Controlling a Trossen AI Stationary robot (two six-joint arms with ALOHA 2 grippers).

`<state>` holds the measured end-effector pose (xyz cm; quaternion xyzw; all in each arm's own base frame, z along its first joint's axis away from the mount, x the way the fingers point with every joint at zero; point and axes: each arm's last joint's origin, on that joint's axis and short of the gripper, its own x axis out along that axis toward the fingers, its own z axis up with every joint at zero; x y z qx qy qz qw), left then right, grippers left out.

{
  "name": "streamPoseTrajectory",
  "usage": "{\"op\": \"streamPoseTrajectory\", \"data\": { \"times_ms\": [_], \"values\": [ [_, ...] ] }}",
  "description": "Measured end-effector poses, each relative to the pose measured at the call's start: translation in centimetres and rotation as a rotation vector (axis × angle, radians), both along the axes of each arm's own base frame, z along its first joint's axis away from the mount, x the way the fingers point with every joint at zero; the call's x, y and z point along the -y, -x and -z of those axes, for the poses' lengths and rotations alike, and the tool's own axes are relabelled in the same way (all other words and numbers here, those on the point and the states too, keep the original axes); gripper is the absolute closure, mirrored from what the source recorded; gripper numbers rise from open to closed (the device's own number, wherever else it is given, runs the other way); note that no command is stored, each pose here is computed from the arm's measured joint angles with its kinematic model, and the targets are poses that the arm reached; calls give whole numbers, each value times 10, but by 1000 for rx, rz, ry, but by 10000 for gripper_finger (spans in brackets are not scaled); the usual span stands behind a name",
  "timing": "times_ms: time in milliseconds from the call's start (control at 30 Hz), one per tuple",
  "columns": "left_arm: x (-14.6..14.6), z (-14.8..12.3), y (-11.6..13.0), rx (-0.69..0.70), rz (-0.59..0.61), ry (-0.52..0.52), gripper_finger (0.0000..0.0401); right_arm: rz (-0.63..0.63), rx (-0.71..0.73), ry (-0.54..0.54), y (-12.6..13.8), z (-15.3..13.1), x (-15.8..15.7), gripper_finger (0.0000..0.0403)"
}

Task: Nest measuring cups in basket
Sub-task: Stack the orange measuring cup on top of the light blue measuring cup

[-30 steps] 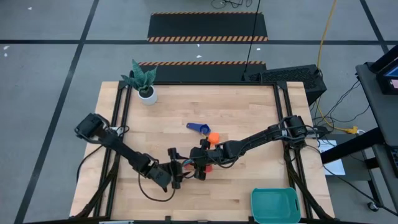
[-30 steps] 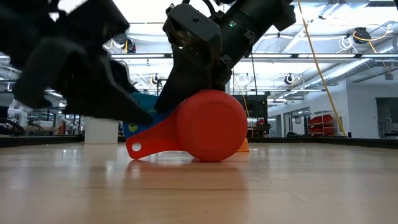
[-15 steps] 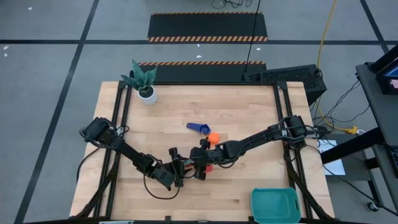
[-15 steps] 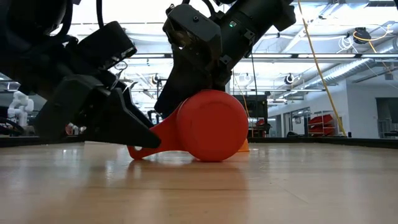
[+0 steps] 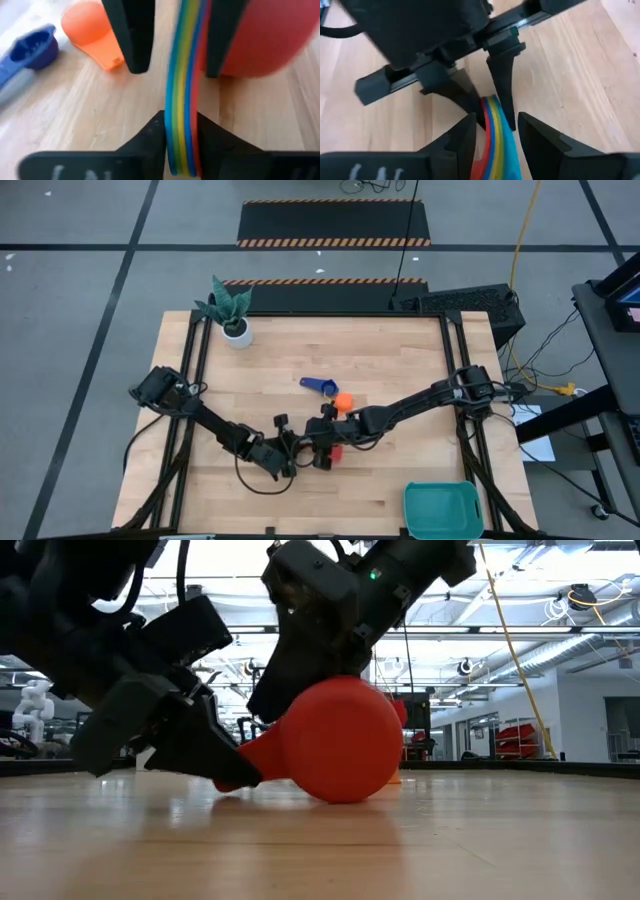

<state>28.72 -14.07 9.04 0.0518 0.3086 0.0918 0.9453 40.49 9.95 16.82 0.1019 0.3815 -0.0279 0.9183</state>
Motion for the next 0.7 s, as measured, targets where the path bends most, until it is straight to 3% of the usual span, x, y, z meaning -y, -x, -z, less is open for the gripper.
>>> {"op": "streamPoseTrajectory", "data": {
  "times_ms": [133,300,533,700],
  "values": [
    [1,-1,0,-1,21,-26,347,-22,-3,45,9,-15,-5,266],
    [1,-4,0,-6,57,-116,347,26,11,214,39,-56,-18,266],
    [-2,-30,-1,23,31,-438,347,153,119,436,88,-89,-45,266],
    [3,-47,-7,-13,-27,-753,347,175,152,524,115,-74,-53,266]
  ]
}}
